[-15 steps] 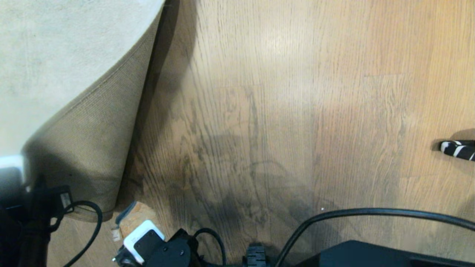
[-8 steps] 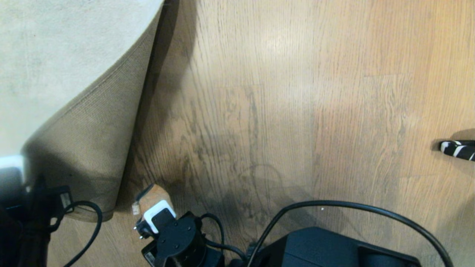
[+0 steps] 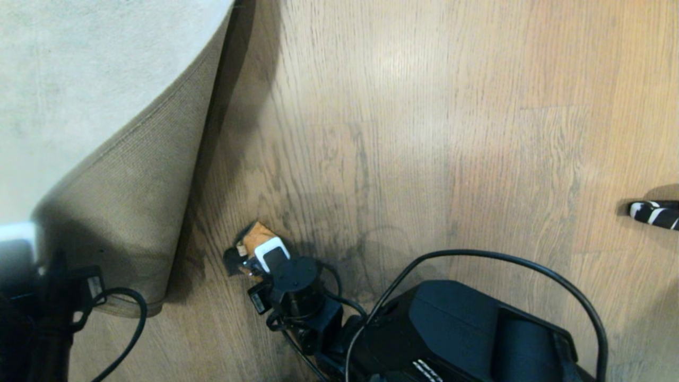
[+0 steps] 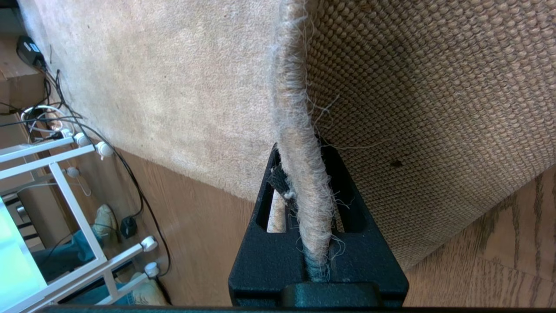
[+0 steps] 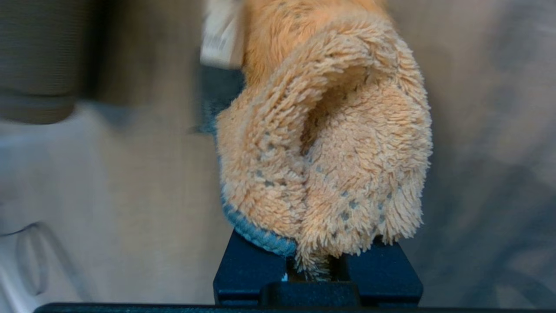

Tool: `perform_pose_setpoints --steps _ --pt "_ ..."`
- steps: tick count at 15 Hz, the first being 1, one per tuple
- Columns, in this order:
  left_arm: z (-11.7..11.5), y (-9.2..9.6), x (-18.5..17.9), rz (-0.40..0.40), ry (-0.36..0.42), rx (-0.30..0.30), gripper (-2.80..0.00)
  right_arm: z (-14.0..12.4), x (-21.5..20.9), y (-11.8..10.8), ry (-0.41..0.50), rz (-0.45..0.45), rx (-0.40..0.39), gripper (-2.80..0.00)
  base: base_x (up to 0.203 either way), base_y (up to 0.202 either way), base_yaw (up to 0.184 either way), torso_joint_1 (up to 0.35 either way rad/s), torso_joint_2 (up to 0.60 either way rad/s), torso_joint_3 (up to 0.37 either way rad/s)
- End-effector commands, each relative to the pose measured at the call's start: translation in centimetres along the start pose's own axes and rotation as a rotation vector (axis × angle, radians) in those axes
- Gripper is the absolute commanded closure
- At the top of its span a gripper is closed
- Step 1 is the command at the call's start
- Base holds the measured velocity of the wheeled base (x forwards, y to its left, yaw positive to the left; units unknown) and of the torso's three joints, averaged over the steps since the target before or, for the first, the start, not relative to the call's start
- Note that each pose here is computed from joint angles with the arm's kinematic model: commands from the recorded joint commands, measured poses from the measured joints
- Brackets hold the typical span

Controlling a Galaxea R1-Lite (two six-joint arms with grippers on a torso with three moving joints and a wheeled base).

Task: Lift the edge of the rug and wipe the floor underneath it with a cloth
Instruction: Wipe the floor under the carpet with a rag

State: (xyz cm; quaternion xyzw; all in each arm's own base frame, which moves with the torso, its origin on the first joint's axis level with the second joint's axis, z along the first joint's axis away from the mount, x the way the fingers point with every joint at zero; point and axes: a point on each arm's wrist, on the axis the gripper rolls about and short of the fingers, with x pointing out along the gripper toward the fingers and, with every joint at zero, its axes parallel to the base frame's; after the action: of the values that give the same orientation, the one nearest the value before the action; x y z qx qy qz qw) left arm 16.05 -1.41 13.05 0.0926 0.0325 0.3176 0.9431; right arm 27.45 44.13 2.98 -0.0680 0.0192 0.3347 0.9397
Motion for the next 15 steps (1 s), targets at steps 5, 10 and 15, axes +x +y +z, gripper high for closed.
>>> perform_pose_setpoints --steps 5,10,15 --pt "-0.1 -0.1 0.1 0.002 0.002 -0.011 0.0 2.5 0.7 -4.4 -0.08 -0.087 -0.046 0.0 0.0 0.0 0.0 0.0 0.0 0.0" --pt "-0.2 -0.2 0.1 -0.002 0.006 -0.005 0.0 4.7 0.5 -8.5 -0.097 -0.156 -0.053 0.0 0.0 0.0 0.0 0.0 0.0 0.0" --pt "-0.3 -0.3 0.2 -0.003 0.012 0.0 0.0 5.0 -0.1 -9.4 -0.084 -0.15 -0.066 0.0 0.0 0.0 0.0 0.0 0.0 0.0"
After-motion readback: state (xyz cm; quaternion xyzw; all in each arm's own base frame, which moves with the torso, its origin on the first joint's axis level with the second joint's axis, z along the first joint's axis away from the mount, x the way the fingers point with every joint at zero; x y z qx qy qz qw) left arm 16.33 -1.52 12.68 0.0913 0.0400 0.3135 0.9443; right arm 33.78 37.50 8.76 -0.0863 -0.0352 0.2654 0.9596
